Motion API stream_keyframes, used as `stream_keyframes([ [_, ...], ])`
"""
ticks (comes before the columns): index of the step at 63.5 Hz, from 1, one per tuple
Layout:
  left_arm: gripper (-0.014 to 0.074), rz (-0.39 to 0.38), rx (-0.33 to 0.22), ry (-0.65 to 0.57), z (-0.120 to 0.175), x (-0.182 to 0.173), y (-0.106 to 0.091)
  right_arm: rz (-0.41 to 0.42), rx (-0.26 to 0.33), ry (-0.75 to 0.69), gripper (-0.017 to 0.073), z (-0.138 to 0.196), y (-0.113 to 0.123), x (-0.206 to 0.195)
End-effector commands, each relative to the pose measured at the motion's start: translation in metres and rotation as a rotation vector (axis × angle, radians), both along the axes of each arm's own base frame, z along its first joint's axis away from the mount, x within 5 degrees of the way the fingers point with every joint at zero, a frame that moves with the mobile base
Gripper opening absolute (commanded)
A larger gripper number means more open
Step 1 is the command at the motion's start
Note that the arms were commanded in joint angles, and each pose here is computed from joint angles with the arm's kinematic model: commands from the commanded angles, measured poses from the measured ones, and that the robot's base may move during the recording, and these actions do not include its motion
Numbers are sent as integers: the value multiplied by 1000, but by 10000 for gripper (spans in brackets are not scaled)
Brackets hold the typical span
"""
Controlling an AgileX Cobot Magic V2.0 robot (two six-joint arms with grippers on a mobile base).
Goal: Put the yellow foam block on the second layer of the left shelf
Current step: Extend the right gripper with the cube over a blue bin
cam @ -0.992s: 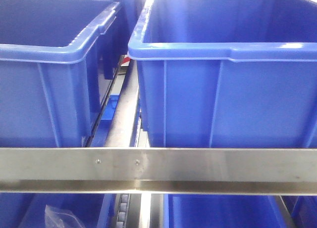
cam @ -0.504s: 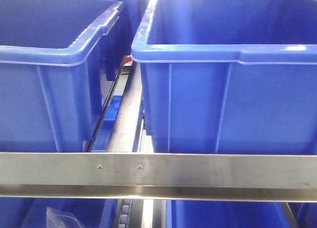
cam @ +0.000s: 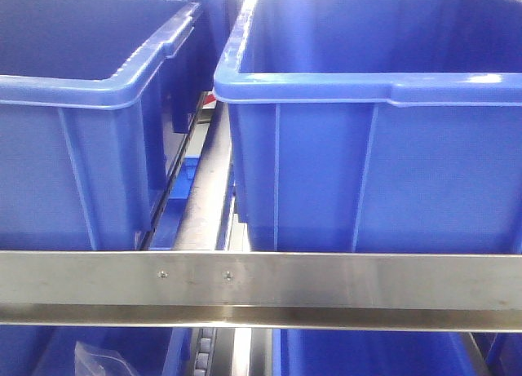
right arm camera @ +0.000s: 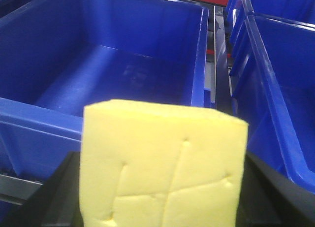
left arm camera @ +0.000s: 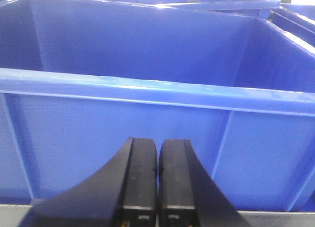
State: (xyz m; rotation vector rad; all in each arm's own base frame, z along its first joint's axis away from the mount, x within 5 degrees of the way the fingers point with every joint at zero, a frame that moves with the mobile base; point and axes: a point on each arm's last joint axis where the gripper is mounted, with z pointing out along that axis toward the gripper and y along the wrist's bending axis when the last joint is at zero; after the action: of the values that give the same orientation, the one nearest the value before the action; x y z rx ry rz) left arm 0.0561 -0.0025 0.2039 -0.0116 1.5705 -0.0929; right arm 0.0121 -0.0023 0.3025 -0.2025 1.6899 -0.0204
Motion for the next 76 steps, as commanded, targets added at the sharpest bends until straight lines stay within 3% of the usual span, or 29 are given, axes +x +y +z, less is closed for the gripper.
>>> stream_keyframes([
  [1, 136, -12, -15, -73, -1, 0, -1, -4, -2, -93, 279, 16, 0, 1],
  [19, 136, -12, -15, -73, -1, 0, -1, 3, 13, -95, 271, 16, 1, 1],
  [34, 136, -12, -15, -73, -1, 0, -1, 9, 112, -108, 265, 53, 6, 30],
  [48, 136, -12, -15, -73, -1, 0, -1, 9, 101, 37, 265, 93, 18, 108],
  [58, 136, -12, -15, -73, -1, 0, -1, 68, 91, 114, 265, 116, 39, 168],
  [76, 136, -12, -15, -73, -1, 0, -1, 151, 42, 308, 265, 97, 90, 272],
])
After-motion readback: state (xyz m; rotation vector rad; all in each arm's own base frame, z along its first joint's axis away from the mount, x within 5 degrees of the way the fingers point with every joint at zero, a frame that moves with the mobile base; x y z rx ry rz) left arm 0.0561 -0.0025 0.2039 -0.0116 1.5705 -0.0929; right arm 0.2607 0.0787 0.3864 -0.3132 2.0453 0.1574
